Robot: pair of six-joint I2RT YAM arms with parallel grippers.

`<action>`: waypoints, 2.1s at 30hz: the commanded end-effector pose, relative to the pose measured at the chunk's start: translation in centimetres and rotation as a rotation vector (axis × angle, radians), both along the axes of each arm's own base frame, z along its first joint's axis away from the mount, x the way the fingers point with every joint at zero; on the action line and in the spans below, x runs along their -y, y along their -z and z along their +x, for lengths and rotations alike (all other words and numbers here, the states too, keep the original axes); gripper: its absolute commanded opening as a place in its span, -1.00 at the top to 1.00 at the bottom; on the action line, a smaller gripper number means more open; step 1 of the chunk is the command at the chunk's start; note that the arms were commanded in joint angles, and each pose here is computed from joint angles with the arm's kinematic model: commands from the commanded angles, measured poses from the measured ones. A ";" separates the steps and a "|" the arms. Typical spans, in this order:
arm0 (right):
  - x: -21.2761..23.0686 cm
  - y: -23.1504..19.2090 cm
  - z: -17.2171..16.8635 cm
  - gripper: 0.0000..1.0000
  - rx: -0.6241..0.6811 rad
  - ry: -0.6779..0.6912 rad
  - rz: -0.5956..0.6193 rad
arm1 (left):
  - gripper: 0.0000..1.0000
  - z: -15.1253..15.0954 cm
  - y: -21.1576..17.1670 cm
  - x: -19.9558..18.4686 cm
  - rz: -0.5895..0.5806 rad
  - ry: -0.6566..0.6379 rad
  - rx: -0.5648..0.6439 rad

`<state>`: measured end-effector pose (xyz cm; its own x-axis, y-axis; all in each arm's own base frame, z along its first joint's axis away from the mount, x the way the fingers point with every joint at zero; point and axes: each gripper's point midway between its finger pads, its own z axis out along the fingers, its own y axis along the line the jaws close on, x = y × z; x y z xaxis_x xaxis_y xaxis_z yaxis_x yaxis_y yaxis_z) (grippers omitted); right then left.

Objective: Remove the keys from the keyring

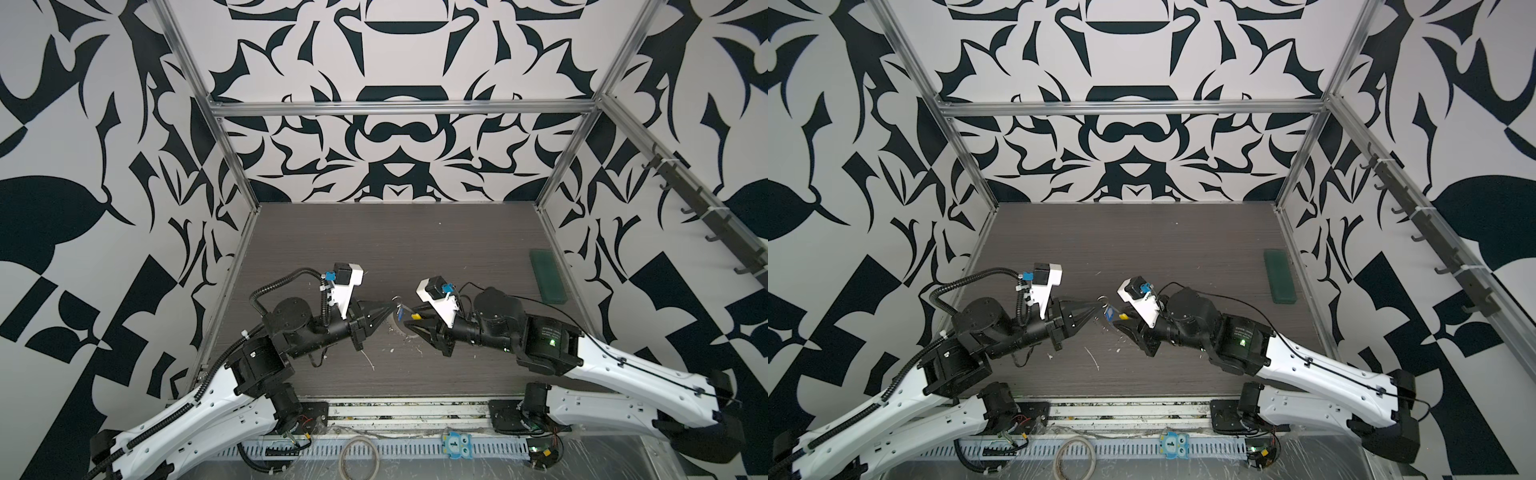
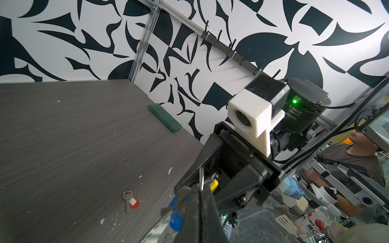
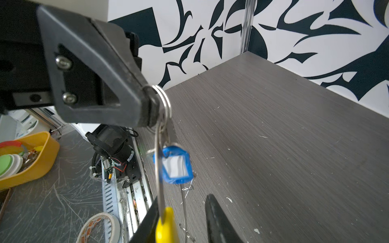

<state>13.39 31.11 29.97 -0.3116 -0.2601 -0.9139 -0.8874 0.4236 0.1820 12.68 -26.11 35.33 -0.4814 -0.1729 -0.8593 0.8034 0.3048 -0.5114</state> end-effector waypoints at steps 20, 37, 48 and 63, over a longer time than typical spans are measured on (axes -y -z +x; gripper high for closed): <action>-0.7 -4.3 -0.1 1.00 0.104 0.056 0.066 | 1.00 1.8 0.2 -0.8 -0.012 -0.116 -0.025; -2.9 -3.5 -3.2 0.43 0.199 -0.027 -0.043 | 1.00 0.1 -0.7 -1.4 -0.120 -0.053 0.140; 1.1 -6.2 -3.4 0.15 0.240 0.019 0.086 | 1.00 -2.6 -1.7 -2.4 -0.253 0.039 0.255; 0.1 -11.8 -5.5 0.16 0.104 -0.333 0.405 | 1.00 -5.4 -2.6 -1.1 -0.308 0.240 0.251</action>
